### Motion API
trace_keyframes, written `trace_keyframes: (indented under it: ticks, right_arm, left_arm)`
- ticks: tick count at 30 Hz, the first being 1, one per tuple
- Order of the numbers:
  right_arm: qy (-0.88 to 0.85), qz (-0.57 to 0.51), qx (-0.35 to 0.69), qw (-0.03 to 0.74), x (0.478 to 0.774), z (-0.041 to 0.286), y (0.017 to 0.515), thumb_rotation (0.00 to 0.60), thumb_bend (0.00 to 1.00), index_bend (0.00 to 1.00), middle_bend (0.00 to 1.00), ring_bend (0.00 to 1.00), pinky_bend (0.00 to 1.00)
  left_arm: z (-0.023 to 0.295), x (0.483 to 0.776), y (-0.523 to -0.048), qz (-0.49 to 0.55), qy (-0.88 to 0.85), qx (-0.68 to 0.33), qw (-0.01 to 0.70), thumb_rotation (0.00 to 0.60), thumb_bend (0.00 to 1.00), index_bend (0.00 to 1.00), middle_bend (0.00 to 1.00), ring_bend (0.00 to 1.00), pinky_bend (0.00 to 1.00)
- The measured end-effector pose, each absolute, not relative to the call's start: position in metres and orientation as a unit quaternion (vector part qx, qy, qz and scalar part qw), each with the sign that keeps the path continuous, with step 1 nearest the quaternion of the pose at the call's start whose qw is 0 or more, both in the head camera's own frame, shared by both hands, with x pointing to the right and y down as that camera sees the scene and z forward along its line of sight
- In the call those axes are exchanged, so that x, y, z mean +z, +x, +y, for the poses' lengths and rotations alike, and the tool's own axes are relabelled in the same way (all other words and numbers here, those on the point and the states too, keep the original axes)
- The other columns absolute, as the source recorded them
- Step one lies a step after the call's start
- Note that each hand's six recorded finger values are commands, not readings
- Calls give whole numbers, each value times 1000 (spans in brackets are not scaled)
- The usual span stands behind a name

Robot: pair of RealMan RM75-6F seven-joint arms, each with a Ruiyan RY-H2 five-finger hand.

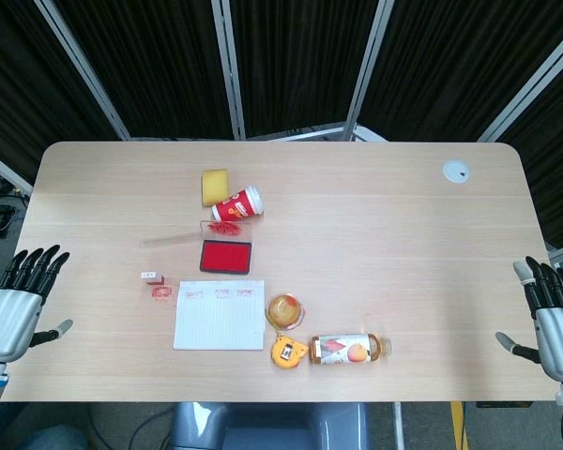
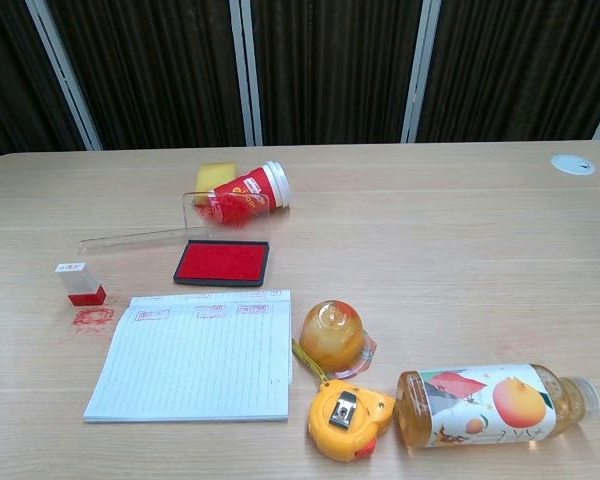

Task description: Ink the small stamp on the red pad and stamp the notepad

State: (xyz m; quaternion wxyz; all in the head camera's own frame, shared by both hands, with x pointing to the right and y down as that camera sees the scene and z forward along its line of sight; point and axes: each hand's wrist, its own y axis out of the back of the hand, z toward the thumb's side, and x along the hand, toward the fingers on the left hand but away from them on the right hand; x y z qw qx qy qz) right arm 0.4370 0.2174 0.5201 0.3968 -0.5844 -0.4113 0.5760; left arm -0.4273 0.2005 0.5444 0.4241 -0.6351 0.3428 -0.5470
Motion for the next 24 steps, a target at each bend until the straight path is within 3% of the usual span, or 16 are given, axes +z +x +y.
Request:
trace_keyframes:
  ticks: [7, 9, 10, 11, 12, 15, 18, 24]
  right_arm:
    - [-585, -409, 578, 394, 522, 218, 437, 600, 0, 0, 0, 0, 0]
    - [-586, -409, 579, 393, 522, 218, 437, 600, 0, 0, 0, 0, 0]
    - [-586, -410, 579, 392, 521, 218, 437, 600, 0, 0, 0, 0, 0]
    - [-586, -411, 579, 391, 521, 218, 437, 600, 0, 0, 0, 0, 0]
    - [-586, -412, 578, 390, 521, 217, 437, 600, 0, 0, 0, 0, 0]
    - [-587, -411, 578, 390, 522, 216, 435, 600, 0, 0, 0, 0, 0]
    - [-585, -407, 583, 390, 525, 215, 434, 600, 0, 0, 0, 0, 0]
    - [-578, -404, 594, 386, 531, 212, 437, 600, 0, 0, 0, 0, 0]
  left_arm:
    - [201, 546, -429, 340, -636, -551, 421, 600, 0, 0, 0, 0, 0]
    - [200, 549, -429, 336, -636, -553, 420, 600, 0, 0, 0, 22, 57]
    - [200, 551, -429, 334, -637, -554, 419, 600, 0, 0, 0, 58, 120]
    - [199, 555, -429, 329, -639, -556, 418, 600, 0, 0, 0, 146, 254]
    - [198, 558, -428, 326, -641, -557, 416, 600, 0, 0, 0, 273, 409]
    - [193, 576, -421, 317, -654, -556, 404, 600, 0, 36, 0, 577, 700]
    - [185, 597, -410, 309, -670, -556, 382, 600, 0, 158, 1, 702, 791]
    - [167, 648, -386, 305, -683, -574, 332, 600, 3, 216, 131, 786, 841]
